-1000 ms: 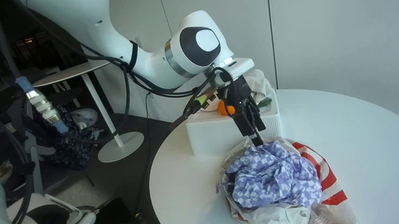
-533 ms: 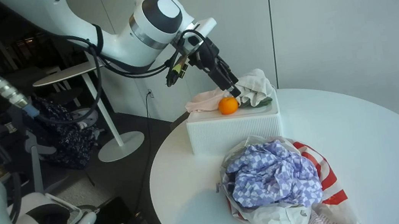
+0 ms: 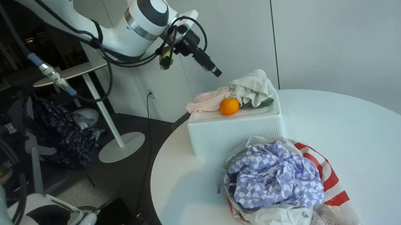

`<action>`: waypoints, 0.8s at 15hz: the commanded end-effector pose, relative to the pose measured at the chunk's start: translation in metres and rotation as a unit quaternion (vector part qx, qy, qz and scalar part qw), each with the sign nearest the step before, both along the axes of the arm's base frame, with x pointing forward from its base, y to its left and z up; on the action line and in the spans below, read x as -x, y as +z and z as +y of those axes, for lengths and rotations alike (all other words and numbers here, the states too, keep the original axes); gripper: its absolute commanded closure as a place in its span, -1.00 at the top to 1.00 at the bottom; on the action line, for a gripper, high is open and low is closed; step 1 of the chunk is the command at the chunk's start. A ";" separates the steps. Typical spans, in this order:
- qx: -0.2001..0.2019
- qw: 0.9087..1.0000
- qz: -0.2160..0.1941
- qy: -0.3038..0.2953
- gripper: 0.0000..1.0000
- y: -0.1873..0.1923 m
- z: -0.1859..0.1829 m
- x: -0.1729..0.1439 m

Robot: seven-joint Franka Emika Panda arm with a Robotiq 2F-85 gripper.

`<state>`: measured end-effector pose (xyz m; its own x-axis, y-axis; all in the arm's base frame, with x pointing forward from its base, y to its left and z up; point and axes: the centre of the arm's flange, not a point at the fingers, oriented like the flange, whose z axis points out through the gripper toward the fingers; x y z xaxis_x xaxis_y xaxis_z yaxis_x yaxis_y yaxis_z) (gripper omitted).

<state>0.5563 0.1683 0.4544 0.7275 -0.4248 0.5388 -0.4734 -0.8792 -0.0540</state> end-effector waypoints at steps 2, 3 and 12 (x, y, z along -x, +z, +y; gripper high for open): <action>-0.043 0.998 0.028 0.034 1.00 0.002 0.041 -0.059; -0.053 0.997 0.037 0.036 1.00 -0.003 0.048 -0.070; -0.107 0.984 0.131 0.047 1.00 -0.079 0.105 -0.124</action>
